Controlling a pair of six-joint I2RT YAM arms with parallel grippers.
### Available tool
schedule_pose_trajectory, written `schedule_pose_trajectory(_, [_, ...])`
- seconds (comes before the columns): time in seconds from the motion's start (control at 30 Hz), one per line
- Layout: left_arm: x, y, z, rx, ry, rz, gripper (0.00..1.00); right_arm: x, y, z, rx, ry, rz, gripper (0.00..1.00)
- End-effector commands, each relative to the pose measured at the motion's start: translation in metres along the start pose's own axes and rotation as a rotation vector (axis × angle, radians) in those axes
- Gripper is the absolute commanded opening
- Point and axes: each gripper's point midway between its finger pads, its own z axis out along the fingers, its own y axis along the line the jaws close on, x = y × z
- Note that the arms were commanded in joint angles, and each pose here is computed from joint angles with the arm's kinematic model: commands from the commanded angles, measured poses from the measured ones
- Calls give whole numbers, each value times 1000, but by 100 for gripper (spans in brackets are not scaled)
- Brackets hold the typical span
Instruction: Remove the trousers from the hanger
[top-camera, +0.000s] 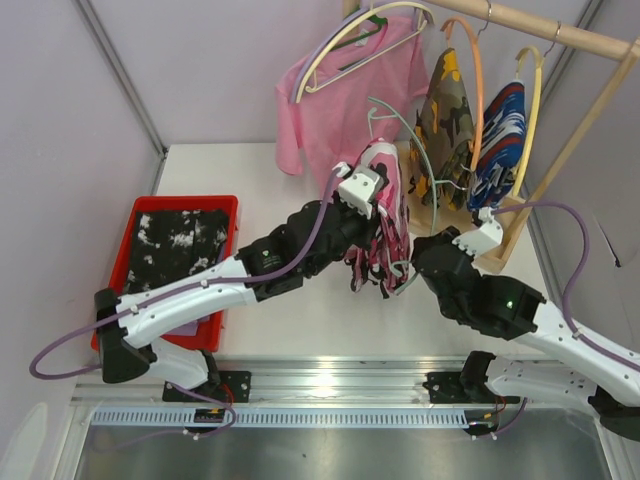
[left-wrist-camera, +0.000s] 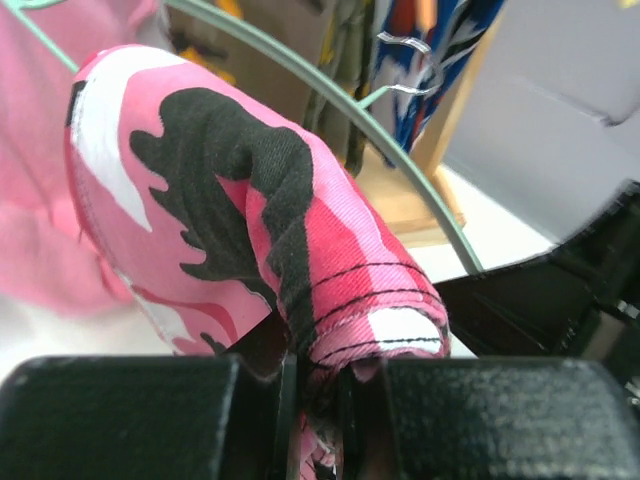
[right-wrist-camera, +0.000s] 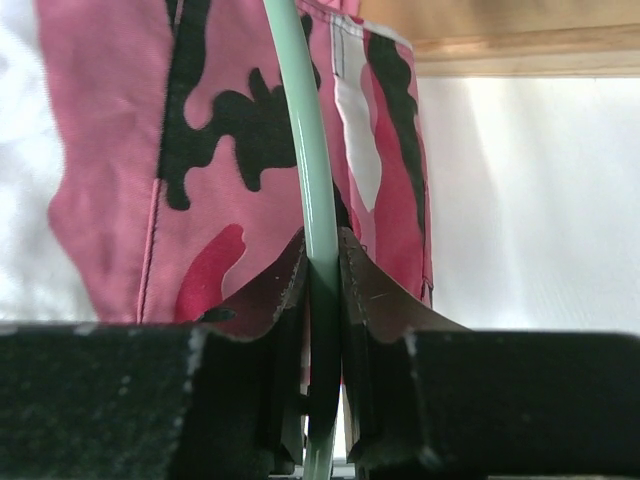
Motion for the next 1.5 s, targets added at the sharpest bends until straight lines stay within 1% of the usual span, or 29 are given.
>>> schedule_pose_trajectory(0.0, [-155, -23, -71, 190, -511, -140, 0, -21, -3, -6, 26, -48, -62, 0])
schedule_pose_trajectory(0.07, [-145, -31, -77, 217, -514, -113, 0, -29, 13, -5, 0, -73, -80, 0])
schedule_pose_trajectory(0.1, [-140, -31, -80, 213, -529, -87, 0, -40, 26, -7, -23, -94, -60, 0])
schedule_pose_trajectory(0.13, [-144, -33, -92, 224, -554, -86, 0, -43, 31, -6, -26, -101, -83, 0])
schedule_pose_trajectory(0.17, [-139, -31, -94, 212, -556, -59, 0, -43, 38, -3, -24, -103, -103, 0])
schedule_pose_trajectory(0.2, [-134, -26, -95, 181, -562, -34, 0, -52, 49, -6, -39, -110, -87, 0])
schedule_pose_trajectory(0.23, [-137, -22, -102, 170, -580, -30, 0, -53, 54, -6, -43, -109, -91, 0])
schedule_pose_trajectory(0.3, [-118, -15, -101, 138, -559, -2, 0, -51, 65, -4, -52, -102, -101, 0])
schedule_pose_trajectory(0.37, [-111, -6, -105, 103, -557, 10, 0, -51, 73, -7, -71, -105, -89, 0])
schedule_pose_trajectory(0.4, [-101, -4, -103, 94, -540, 25, 0, -48, 75, -6, -74, -106, -92, 0])
schedule_pose_trajectory(0.43, [-100, -1, -104, 81, -544, 47, 0, -49, 80, -7, -83, -114, -77, 0])
schedule_pose_trajectory(0.47, [-88, 0, -103, 75, -527, 66, 0, -47, 83, -8, -93, -112, -79, 0])
schedule_pose_trajectory(0.53, [-82, 7, -100, 30, -508, 101, 0, -47, 93, -8, -117, -128, -85, 0])
schedule_pose_trajectory(0.57, [-79, 10, -98, 10, -495, 108, 0, -44, 98, -12, -140, -131, -139, 0])
schedule_pose_trajectory(0.6, [-76, 13, -96, -10, -483, 112, 0, -47, 109, -15, -173, -149, -123, 0])
schedule_pose_trajectory(0.67, [-76, 19, -96, -42, -472, 104, 0, -44, 115, -17, -195, -177, -184, 0])
schedule_pose_trajectory(0.8, [-73, 21, -93, -61, -438, 102, 0, -43, 146, -33, -327, -218, -284, 0])
schedule_pose_trajectory(0.9, [-71, 18, -92, -48, -431, 97, 0, -36, 174, -44, -485, -186, -330, 0])
schedule_pose_trajectory(0.97, [-71, 18, -93, -42, -430, 94, 0, -36, 190, -52, -569, -185, -326, 0])
schedule_pose_trajectory(1.0, [-69, 18, -93, -42, -428, 88, 0, -33, 201, -61, -648, -174, -323, 0])
schedule_pose_trajectory(1.07, [-70, 19, -95, -41, -432, 81, 0, -30, 209, -67, -706, -160, -328, 0])
schedule_pose_trajectory(1.1, [-69, 19, -95, -39, -432, 78, 0, -25, 215, -72, -762, -132, -343, 0])
schedule_pose_trajectory(1.17, [-71, 19, -99, -34, -440, 71, 0, -27, 219, -71, -780, -101, -321, 0])
schedule_pose_trajectory(1.23, [-76, 19, -102, -26, -449, 60, 0, -12, 219, -69, -803, -41, -368, 0])
schedule_pose_trajectory(1.33, [-79, 19, -103, -24, -450, 50, 0, 0, 220, -69, -835, -21, -432, 0])
schedule_pose_trajectory(1.37, [-80, 18, -103, -24, -448, 49, 0, 1, 217, -66, -809, -24, -445, 0])
schedule_pose_trajectory(1.43, [-79, 19, -102, -29, -445, 46, 0, -4, 206, -55, -709, -39, -407, 0])
schedule_pose_trajectory(1.47, [-80, 21, -103, -38, -442, 45, 0, -17, 191, -43, -585, -87, -364, 0])
